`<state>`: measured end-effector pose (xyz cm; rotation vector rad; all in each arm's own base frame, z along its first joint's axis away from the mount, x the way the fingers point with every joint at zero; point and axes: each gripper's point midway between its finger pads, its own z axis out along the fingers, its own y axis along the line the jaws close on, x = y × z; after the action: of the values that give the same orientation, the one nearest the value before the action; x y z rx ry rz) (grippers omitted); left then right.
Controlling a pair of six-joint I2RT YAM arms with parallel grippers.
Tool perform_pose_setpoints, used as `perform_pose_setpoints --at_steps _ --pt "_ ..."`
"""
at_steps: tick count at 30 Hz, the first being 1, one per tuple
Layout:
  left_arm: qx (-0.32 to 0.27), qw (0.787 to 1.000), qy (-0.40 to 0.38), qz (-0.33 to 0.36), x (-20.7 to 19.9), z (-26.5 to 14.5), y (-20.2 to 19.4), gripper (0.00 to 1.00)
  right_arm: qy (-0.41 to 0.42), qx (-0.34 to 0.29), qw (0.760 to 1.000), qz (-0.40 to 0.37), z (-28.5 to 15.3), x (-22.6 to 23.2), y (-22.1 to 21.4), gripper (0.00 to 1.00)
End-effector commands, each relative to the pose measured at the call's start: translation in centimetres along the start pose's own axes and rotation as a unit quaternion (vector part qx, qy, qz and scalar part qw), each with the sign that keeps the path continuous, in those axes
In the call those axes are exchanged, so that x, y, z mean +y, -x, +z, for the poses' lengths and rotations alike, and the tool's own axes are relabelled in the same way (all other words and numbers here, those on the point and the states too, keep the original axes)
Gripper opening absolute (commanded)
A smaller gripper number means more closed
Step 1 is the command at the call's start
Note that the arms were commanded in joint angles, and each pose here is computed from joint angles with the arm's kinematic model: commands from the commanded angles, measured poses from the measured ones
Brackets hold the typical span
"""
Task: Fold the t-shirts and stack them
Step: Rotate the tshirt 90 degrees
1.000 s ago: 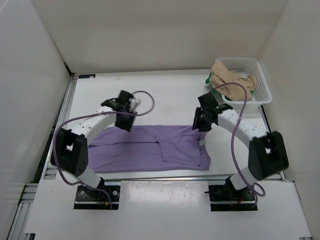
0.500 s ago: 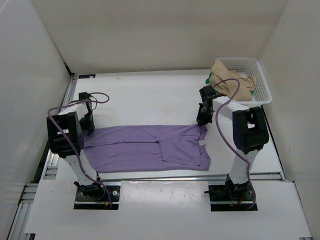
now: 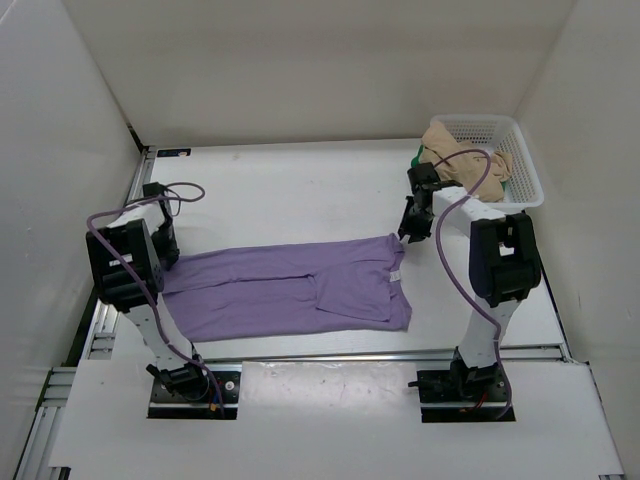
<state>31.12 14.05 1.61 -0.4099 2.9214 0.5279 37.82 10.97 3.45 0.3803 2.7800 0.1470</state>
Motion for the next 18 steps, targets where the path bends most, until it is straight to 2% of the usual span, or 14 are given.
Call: perform_pose_setpoints --at_steps 1,6,8,9,10,15,18 --pt "0.013 1.000 -0.025 -0.014 -0.7 1.8 -1.4 0.45 0.019 -0.021 0.999 -0.026 -1.3 1.6 1.2 0.37" --pt "-0.007 0.999 -0.029 -0.020 -0.3 0.2 -1.0 0.47 0.013 -0.050 0.998 -0.029 -4.2 1.6 1.5 0.40" --pt "-0.014 0.999 -0.029 -0.023 0.1 -0.8 -0.8 0.48 0.018 -0.069 0.997 -0.036 -6.1 2.5 1.2 0.33" --pt "-0.030 0.999 -0.029 -0.027 0.3 -1.4 0.2 0.48 0.023 -0.071 0.996 -0.042 -6.4 2.8 0.8 0.22" --pt "-0.023 0.999 -0.029 -0.025 0.4 -1.7 0.0 0.49 0.032 -0.073 0.996 -0.050 -6.9 4.0 0.2 0.18" --pt "-0.045 0.998 -0.015 -0.038 2.0 -3.9 1.2 0.52 0.057 0.006 0.997 -0.045 -5.1 6.6 -4.1 0.00" --pt "-0.059 0.997 0.000 -0.048 3.3 -5.3 1.7 0.52 0.030 0.065 0.997 -0.021 -1.8 6.6 -6.2 0.00"
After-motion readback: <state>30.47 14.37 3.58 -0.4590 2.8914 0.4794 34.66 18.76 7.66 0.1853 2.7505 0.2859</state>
